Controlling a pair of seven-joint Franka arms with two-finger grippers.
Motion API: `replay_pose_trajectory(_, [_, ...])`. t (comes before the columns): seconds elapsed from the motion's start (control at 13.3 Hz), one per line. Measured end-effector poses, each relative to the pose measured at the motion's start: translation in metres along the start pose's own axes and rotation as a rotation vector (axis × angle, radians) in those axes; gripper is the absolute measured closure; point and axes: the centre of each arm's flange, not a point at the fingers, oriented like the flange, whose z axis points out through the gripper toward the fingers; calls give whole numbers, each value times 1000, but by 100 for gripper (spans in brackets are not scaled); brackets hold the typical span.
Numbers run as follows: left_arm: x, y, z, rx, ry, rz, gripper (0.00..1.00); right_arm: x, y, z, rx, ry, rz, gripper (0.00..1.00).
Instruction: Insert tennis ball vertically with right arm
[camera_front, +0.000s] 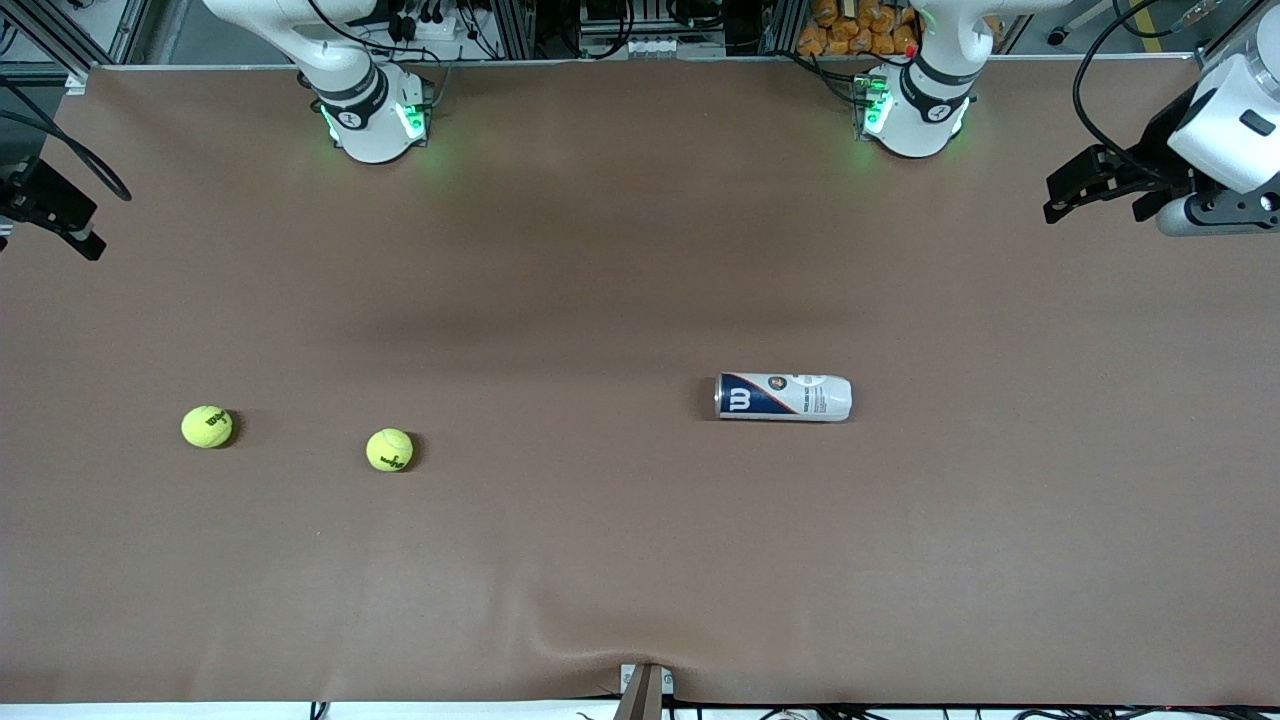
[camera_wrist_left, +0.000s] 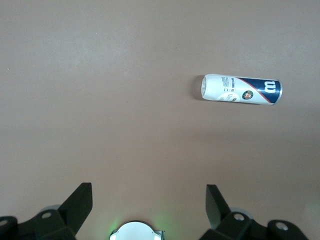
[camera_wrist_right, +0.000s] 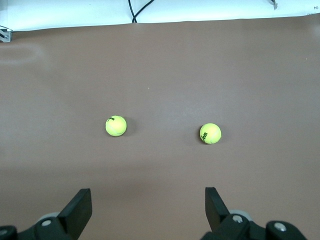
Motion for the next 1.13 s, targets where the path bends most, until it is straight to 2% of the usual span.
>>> replay_pose_trajectory(0.53, [5, 2, 7, 1, -16, 3, 0, 2, 1, 1, 0, 9, 1, 0])
replay_pose_trajectory(0.68, [5, 2, 8, 1, -19, 3, 0, 5, 0, 8, -1, -2, 1, 0])
replay_pose_trajectory(0.9, [11, 8, 20, 3, -43, 14, 0, 15, -1, 35, -3, -49, 0, 0])
replay_pose_trajectory(1.13, [19, 37, 39, 10, -68, 66, 0, 27, -5, 80, -7, -131, -4, 0])
